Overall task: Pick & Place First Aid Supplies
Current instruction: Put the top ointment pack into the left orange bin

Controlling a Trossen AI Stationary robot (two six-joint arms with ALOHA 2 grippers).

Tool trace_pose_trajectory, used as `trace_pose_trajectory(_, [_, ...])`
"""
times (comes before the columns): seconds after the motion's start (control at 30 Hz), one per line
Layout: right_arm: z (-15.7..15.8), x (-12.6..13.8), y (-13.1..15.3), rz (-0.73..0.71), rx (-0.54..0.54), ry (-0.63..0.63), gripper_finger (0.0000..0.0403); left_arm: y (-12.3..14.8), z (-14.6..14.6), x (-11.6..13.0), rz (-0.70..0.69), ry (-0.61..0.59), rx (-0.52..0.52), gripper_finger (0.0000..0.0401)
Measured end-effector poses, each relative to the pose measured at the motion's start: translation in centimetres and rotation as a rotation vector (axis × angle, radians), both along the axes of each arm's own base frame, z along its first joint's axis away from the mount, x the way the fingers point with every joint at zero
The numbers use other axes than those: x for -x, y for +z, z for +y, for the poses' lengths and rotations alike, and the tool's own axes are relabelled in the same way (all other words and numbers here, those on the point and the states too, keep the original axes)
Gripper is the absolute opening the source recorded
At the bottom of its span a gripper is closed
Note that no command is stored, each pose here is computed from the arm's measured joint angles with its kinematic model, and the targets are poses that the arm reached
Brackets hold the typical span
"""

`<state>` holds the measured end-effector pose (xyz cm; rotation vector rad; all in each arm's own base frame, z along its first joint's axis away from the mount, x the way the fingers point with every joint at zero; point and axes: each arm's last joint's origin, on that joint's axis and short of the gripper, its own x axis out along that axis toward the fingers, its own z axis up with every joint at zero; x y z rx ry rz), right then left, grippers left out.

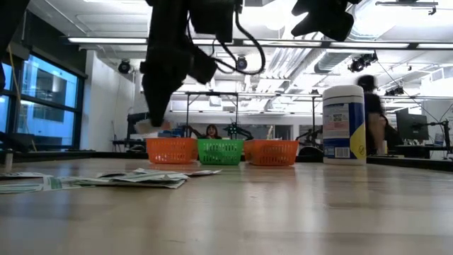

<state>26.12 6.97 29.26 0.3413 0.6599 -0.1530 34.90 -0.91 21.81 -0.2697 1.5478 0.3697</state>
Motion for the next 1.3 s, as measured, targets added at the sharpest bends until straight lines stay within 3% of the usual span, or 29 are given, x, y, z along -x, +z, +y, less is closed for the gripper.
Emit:
trace_pose_trajectory(0.37, [-0.1, 0.0, 0.0, -0.007, 0.021, -0.026, 0.0168, 4.7, 6.9, 1.2, -0.269, 0.154, 0.055, 0.0])
trace_pose_trajectory(0.6, [-0.1, -0.1, 0.1, -0.018, 0.018, -0.026, 0.0168, 5.0, 12.9, 2.2, -0.361, 0.255, 0.06, 0.0])
trace_pose_trajectory(0.93, [-0.3, -0.1, 0.2, -0.038, -0.003, -0.131, 0.0168, 4.7, 21.5, 6.3, -0.385, 0.52, 0.028, 0.0])
trace_pose_trajectory(1.1, [-0.4, -0.1, 0.2, -0.051, 0.011, -0.185, 0.0168, 3.1, 23.3, 7.0, -0.417, 0.626, 0.122, 0.0])
trace_pose_trajectory(1.3, [-0.5, -0.1, 0.2, -0.059, 0.03, -0.213, 0.0168, 1.7, 23.4, 7.1, -0.365, 0.647, 0.117, 0.0])
